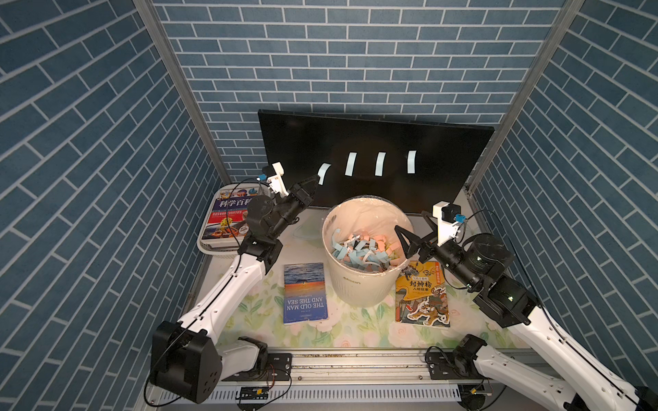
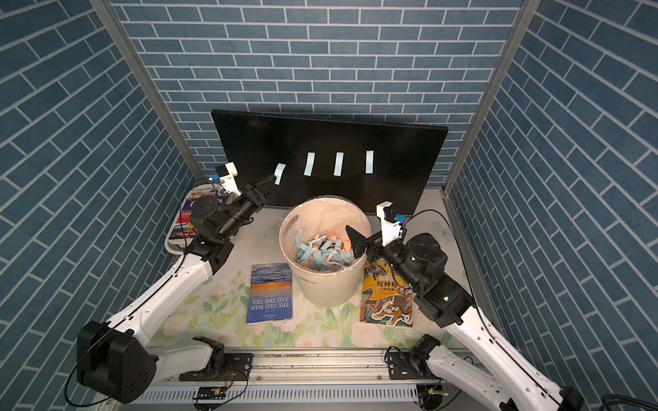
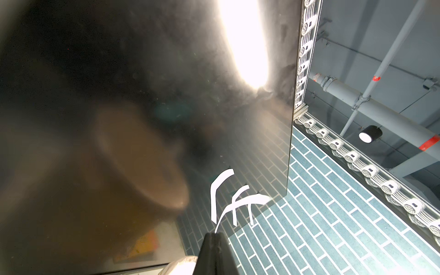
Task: Remove the sticky note from the monitor
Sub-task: Tear off the sticky note from the monitor, then place the sticky note in the trash bin.
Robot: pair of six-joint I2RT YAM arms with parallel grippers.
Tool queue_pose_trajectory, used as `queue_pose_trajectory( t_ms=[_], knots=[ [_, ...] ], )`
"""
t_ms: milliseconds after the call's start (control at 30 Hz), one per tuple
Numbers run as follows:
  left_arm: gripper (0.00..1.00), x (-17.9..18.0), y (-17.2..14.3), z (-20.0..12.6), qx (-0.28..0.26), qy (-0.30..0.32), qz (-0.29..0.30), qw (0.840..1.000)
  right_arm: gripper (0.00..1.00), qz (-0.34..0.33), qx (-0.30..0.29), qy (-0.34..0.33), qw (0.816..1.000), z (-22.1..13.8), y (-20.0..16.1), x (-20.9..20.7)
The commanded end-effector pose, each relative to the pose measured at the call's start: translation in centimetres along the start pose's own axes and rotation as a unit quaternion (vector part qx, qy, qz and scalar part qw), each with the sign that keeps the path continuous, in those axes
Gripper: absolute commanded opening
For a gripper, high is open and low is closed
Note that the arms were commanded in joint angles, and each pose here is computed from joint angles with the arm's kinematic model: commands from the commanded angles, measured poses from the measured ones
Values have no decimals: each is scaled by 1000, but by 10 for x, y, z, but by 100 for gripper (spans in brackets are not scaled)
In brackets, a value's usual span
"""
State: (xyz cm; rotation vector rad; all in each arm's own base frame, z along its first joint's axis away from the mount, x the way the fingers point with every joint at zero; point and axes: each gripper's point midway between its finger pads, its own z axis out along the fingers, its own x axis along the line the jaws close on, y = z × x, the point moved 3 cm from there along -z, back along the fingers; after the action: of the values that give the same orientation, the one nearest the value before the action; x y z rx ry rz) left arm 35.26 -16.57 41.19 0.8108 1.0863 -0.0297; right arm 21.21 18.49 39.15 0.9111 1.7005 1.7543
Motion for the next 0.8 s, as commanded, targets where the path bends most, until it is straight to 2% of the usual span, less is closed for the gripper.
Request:
queue_pose_trajectory(
  t_ms=[0,367,767],
  knots=[
    [0,-8,-9,-8,26,1,38,999,100,-6,-12,1,1000,0,4,0],
    [0,-32,-52,-15,95,39,138,985,100,-6,-9,4,1000,3,3,1],
    [3,-47,-118,-6,194,60,224,953,99,-5,-3,8,1000,6,1,2]
  ],
)
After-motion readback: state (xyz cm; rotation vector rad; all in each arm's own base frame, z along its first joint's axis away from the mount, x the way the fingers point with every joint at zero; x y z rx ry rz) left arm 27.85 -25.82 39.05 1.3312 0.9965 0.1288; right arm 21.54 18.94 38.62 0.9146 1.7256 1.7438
